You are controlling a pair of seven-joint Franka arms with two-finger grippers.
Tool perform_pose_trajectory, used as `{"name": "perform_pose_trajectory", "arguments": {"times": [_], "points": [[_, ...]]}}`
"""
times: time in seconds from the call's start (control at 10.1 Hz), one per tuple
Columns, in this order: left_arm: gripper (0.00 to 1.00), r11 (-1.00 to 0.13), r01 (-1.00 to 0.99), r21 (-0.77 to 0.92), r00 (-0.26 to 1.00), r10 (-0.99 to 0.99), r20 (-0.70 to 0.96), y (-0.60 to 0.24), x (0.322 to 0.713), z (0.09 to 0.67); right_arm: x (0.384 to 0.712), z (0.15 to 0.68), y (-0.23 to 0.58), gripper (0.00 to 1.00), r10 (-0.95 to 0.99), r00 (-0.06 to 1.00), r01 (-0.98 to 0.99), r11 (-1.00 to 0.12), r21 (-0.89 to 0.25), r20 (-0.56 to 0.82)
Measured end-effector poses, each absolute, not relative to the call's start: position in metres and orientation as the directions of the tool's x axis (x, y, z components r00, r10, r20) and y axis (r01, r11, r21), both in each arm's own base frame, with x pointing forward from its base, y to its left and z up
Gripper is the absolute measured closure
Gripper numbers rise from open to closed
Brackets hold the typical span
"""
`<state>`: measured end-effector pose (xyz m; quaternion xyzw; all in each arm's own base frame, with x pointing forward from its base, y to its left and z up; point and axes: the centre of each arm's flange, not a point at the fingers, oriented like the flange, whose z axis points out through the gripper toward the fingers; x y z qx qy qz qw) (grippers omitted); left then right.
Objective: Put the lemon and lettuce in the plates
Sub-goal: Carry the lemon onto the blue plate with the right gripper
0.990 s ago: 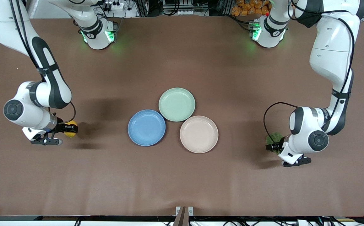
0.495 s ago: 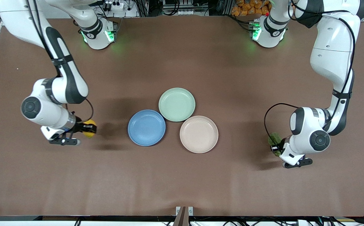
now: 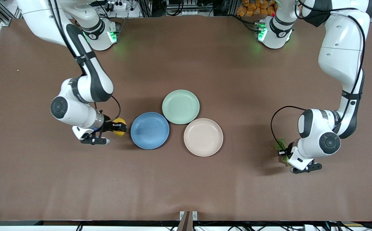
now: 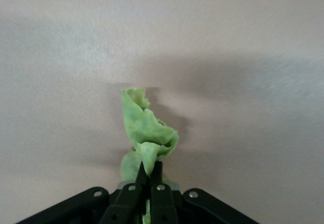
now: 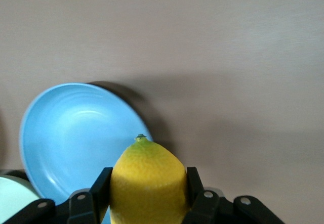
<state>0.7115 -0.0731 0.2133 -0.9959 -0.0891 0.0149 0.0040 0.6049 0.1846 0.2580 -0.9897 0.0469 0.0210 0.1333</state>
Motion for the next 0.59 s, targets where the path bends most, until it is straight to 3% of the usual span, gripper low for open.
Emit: {"name": "perform_pose_trajectory", "arguments": {"times": [0.59], "points": [[0.96, -0.954, 0.293, 0.057, 0.956, 0.294, 0.008, -0.163, 0.703, 0.261, 0.6, 0.214, 0.266, 0.37, -0.155, 0.987, -0.157, -0.944, -0.291, -0.031]]}}
